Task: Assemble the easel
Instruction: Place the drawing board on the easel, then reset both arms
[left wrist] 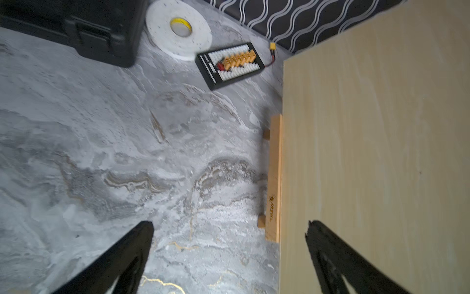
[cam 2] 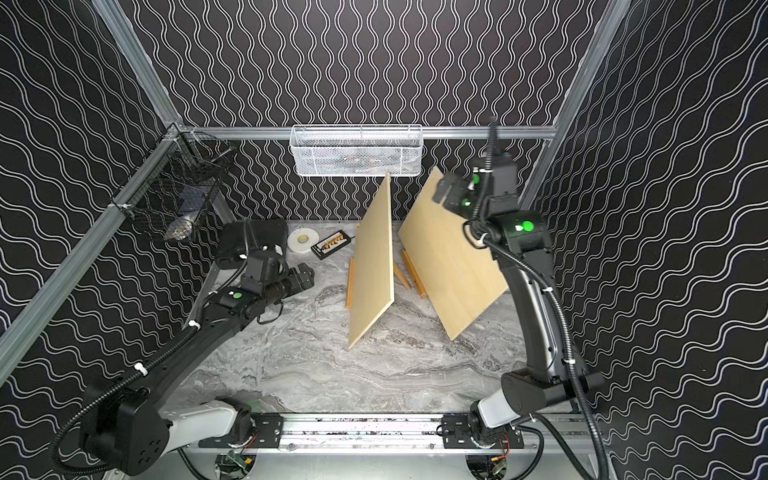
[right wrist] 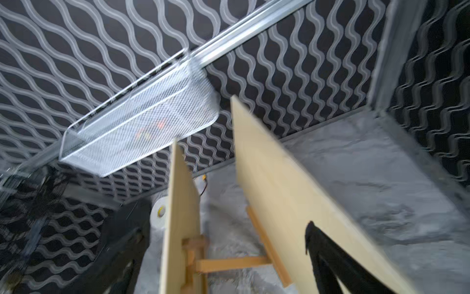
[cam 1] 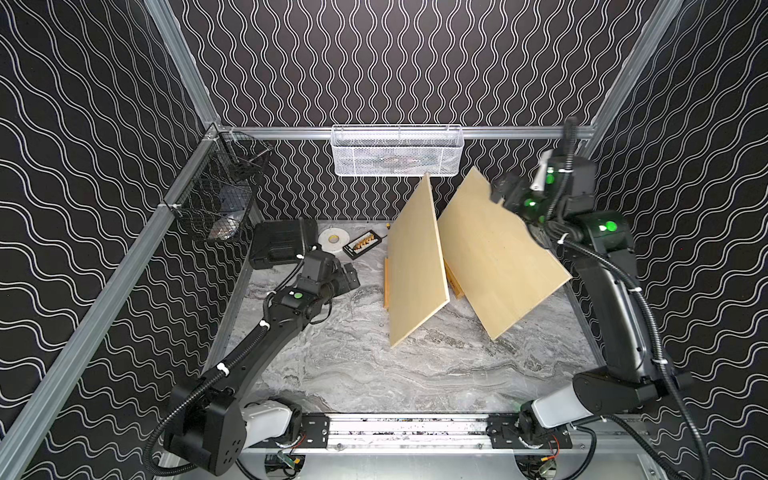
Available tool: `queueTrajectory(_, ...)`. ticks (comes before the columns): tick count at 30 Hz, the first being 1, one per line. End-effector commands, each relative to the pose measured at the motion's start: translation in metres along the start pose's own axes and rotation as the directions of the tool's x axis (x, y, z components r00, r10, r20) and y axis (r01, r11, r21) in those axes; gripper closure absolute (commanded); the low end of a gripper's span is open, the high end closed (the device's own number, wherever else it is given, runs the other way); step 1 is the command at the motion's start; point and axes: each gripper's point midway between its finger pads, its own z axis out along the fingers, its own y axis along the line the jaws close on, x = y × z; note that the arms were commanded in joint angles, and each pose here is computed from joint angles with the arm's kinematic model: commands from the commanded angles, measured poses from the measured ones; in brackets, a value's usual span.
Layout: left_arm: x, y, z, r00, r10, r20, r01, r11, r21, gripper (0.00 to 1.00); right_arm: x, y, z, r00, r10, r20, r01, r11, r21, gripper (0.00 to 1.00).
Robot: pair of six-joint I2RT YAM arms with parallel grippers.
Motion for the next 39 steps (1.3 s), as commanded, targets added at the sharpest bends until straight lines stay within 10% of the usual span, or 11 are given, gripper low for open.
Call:
queueTrajectory(1, -0.025, 0.017, 0.002, 0.995, 0.027, 0.091, -0.021, 0.998, -0.063, 0.01, -0.029, -0.061, 0.001, 0.993, 0.064, 0.103, -0.071, 0.995, 0.071, 0.0)
queueTrajectory(9, -0.047, 0.07, 0.016, 0.973, 0.113, 0.199, -0.06, 0.965, -0.254, 0.01, -0.012, -0.225, -0.007, 0.95, 0.128, 0.284, -0.217, 0.926, 0.308, 0.0)
queueTrajectory(18, -0.039, 0.112, 0.038, 0.947, 0.26, 0.188, -0.174, 0.908, -0.38, 0.01, 0.096, -0.307, 0.047, 0.967, 0.169, 0.19, -0.228, 0.907, 0.354, 0.0)
queueTrajectory(31, -0.004, 0.118, 0.073, 0.855, 0.448, 0.26, -0.362, 0.876, -0.319, 0.01, 0.236, -0.303, 0.123, 0.999, -0.014, -0.029, 0.021, 0.968, 0.251, 0.0)
queueTrajectory(39, 0.012, 0.101, 0.085, 0.805, 0.503, 0.314, -0.459, 0.864, -0.207, 0.01, 0.255, -0.245, 0.142, 0.987, -0.161, 0.001, 0.16, 0.985, 0.058, 0.0)
